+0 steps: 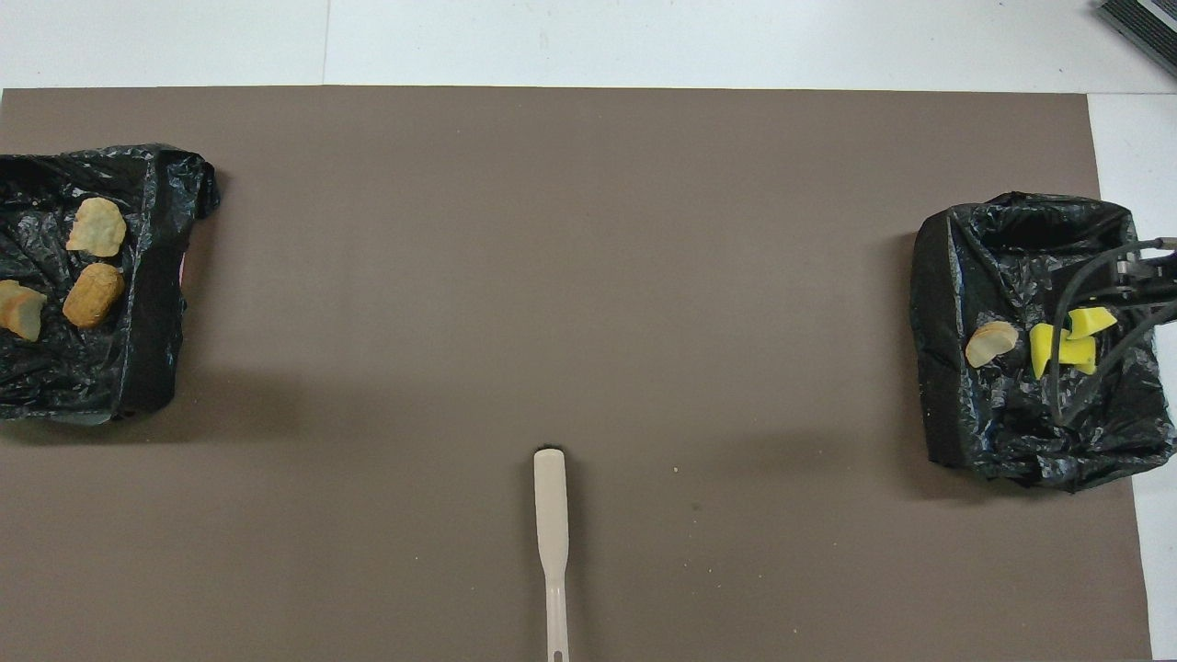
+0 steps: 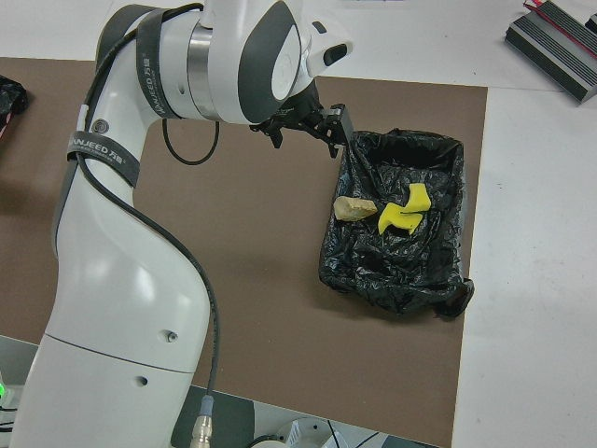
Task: Sweep and dump trash in bin
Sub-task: 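Carry the empty dustpan with the left gripper back toward the mat center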
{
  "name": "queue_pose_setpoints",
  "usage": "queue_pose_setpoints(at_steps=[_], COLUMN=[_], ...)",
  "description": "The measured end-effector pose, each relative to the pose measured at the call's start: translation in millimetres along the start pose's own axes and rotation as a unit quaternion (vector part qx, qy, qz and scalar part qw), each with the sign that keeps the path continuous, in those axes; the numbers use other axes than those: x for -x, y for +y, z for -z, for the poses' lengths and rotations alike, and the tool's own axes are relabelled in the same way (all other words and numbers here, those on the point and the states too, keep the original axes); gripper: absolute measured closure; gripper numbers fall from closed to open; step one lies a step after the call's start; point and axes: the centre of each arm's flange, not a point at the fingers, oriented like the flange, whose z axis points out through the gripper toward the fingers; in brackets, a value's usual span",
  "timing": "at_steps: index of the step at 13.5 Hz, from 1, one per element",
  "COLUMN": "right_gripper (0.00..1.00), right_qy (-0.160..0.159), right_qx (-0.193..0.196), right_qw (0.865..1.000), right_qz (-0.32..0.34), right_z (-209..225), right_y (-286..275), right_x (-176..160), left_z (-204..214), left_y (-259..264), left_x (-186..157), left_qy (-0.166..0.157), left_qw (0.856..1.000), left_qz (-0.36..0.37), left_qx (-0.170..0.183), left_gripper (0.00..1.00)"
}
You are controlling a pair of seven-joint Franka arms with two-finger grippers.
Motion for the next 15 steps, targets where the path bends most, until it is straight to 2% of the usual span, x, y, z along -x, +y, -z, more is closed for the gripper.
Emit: queue_pose_setpoints(at_steps=[4, 7, 9, 11, 15], right_gripper=[0.00, 0.00, 0.00, 0.00, 0.00], right_qy=[0.003, 0.001, 0.001, 0.001, 0.001], right_qx=[-0.005, -0.005, -0.005, -0.006, -0.006], right_qw=[1.000, 1.000, 1.000, 1.000, 1.000], right_qz=[-0.003, -0.001, -0.001, -0.001, -0.001], right_z=[4.7, 2.9, 2.5, 2.4, 2.2], right_y=[3.1, 0.7, 0.0, 0.0, 0.0], right_x=[6.0, 6.1, 6.1, 6.1, 6.1], left_z=[45.8, 76.0, 97.4, 121.4, 165.8], left_y=[-5.4, -5.3, -10.1, -11.9, -9.8], left_x=[1.7, -1.7, -10.4, -28.8, -70.5], left_qy=[-0.085, -0.109, -0.109, -0.077, 0.035], left_qw=[0.996, 0.994, 0.994, 0.997, 0.999], left_qz=[-0.010, 0.004, 0.001, 0.000, -0.002], left_qx=[0.022, 0.028, 0.013, 0.012, 0.022], left_gripper=[0.69, 0.69, 0.69, 0.69, 0.69])
